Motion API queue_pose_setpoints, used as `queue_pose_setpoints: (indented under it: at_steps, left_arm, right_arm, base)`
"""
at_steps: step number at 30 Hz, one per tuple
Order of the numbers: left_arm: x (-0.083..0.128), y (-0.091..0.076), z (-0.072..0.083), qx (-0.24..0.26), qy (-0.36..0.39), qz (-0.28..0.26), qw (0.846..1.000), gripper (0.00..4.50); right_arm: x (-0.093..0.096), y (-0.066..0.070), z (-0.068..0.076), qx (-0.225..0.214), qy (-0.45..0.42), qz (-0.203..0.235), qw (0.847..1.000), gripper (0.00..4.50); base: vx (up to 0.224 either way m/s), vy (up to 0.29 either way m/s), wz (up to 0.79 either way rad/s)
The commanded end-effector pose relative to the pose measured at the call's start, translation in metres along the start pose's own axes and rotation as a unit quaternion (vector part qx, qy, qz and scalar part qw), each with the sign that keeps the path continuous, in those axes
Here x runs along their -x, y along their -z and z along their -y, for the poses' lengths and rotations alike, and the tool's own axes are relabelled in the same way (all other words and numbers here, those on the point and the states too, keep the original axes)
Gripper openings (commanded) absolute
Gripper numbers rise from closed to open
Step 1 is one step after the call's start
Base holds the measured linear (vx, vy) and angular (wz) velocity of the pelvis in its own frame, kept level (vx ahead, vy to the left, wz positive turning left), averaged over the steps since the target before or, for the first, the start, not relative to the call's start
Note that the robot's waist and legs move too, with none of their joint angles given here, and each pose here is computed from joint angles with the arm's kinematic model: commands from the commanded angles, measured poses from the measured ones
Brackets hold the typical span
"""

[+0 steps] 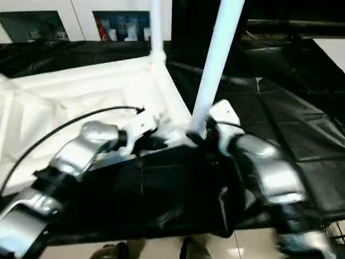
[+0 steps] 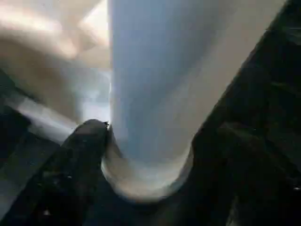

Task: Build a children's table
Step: Rotate leg to tighten

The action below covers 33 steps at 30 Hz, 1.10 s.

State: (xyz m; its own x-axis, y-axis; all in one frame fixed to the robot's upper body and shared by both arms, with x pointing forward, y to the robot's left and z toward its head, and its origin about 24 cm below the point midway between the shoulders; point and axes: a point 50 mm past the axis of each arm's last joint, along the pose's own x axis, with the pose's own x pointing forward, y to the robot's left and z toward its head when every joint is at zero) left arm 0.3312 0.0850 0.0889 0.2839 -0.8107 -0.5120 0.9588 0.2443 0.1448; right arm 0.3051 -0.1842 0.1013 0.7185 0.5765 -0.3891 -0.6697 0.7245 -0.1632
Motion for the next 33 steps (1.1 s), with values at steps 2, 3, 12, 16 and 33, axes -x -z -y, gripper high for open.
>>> queue_pose_setpoints:
  at_steps: [2, 3, 12, 16, 33]
  left_arm:
    - [0.005, 0.011, 0.020, -0.011, 0.096, -0.005, 0.995, 0.00]
    - [0.008, 0.012, 0.024, -0.021, 0.115, 0.000, 0.993, 0.00]
    - [0.018, 0.013, 0.031, -0.022, 0.141, 0.003, 0.990, 0.00]
    - [0.019, 0.013, 0.031, -0.021, 0.143, 0.002, 0.990, 0.00]
    - [0.024, 0.016, 0.033, -0.021, 0.149, -0.010, 0.989, 0.00]
  right_arm:
    - [0.013, 0.003, -0.008, 0.038, -0.085, -0.014, 0.996, 4.33]
    - [0.016, 0.004, -0.010, 0.042, -0.101, -0.020, 0.994, 4.33]
    - [0.018, 0.002, -0.016, 0.040, -0.148, -0.015, 0.988, 4.18]
    - [0.016, 0.001, -0.021, 0.034, -0.170, -0.008, 0.985, 3.90]
    - [0.017, 0.014, -0.022, 0.024, -0.194, -0.027, 0.980, 2.68]
  base:
    - [0.000, 0.000, 0.00]
    - [0.000, 0.000, 0.00]
    - [0.000, 0.000, 0.00]
    - [0.000, 0.000, 0.00]
    - [0.000, 0.000, 0.00]
